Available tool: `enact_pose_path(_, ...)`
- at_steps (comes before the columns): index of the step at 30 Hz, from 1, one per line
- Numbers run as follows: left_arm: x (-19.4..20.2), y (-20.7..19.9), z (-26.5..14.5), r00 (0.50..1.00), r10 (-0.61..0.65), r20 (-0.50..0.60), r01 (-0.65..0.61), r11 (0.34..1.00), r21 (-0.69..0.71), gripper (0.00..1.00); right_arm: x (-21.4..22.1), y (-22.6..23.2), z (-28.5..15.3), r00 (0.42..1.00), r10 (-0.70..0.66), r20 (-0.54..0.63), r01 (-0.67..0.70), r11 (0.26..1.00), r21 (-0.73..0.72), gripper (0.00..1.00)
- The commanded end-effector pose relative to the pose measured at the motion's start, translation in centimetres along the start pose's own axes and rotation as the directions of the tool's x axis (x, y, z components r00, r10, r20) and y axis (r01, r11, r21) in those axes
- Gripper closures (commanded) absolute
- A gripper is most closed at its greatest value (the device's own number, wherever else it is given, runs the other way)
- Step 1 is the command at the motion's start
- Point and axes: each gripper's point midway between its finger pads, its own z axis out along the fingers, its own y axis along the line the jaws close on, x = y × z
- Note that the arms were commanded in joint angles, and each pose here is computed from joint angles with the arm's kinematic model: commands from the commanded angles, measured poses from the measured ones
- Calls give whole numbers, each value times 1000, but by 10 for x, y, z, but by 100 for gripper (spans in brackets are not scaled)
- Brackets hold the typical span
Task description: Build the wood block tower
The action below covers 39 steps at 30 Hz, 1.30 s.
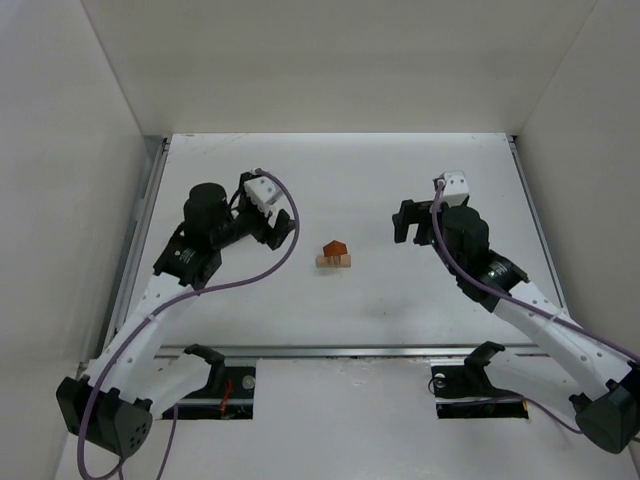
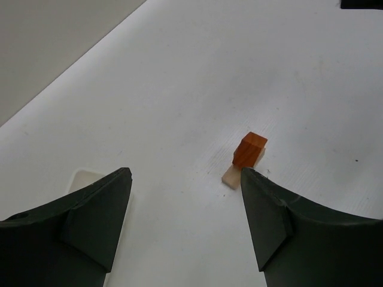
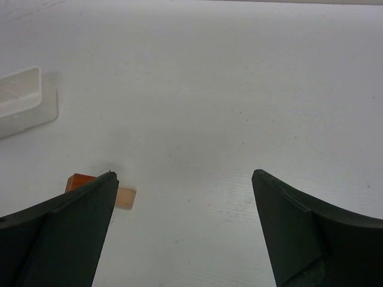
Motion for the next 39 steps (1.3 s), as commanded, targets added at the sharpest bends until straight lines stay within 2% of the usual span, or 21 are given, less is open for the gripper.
enact_pose_path(1, -12, 19, -26, 987, -157, 20, 158, 973, -168, 29, -29, -3, -13, 996, 53, 65, -54, 998, 12, 0)
enact_pose_path(3, -2, 33, -37, 977, -214, 19, 210, 934, -290, 29, -35, -5, -19, 994, 62, 90, -64, 998, 15, 0)
enact_pose_path(6, 6, 43, -56, 958, -280, 68, 283, 870, -403, 27, -41, -11, -25, 989, 106, 106, -111, 993, 40, 0)
enact_pose_path(7, 5, 54, -68, 953, -283, 106, 299, 830, -470, 25, -37, -17, -26, 989, 111, 95, -118, 990, 73, 0)
enact_pose_path(13, 28, 78, -102, 911, -377, 168, 397, 688, -608, 20, -40, -25, -38, 976, 180, 118, -192, 976, 100, 0)
enact_pose_path(14, 37, 82, -107, 903, -397, 166, 405, 652, -641, 17, -35, -23, -39, 975, 192, 109, -201, 976, 83, 0)
enact_pose_path(18, 47, 90, -120, 873, -429, 231, 462, 576, -674, 16, -12, -8, -38, 972, 232, 49, -232, 973, 2, 0)
enact_pose_path(21, 55, 94, -126, 857, -431, 282, 495, 540, -680, 16, 0, 10, -40, 959, 285, 4, -283, 955, -93, 0)
enact_pose_path(26, 82, 91, -130, 820, -474, 321, 547, 482, -684, 16, 35, 8, -42, 928, 370, -41, -372, 924, -84, 0)
enact_pose_path(30, 97, 89, -133, 791, -499, 353, 583, 444, -681, 15, 33, 2, -51, 902, 431, -3, -430, 899, -85, 0)
enact_pose_path(32, 102, 86, -129, 788, -505, 351, 590, 461, -662, 10, 31, -1, -56, 895, 446, 13, -443, 892, -87, 0)
enact_pose_path(35, 107, 87, -131, 781, -512, 357, 596, 441, -672, 7, 34, -10, -58, 901, 435, 9, -434, 900, -31, 0)
enact_pose_path(37, 112, 88, -131, 775, -519, 360, 599, 424, -679, 7, 23, -16, -61, 889, 457, 33, -458, 889, 8, 0)
enact_pose_path(39, 108, 90, -135, 777, -505, 376, 601, 420, -680, 3, 13, -29, -65, 880, 470, 65, -474, 877, 77, 0)
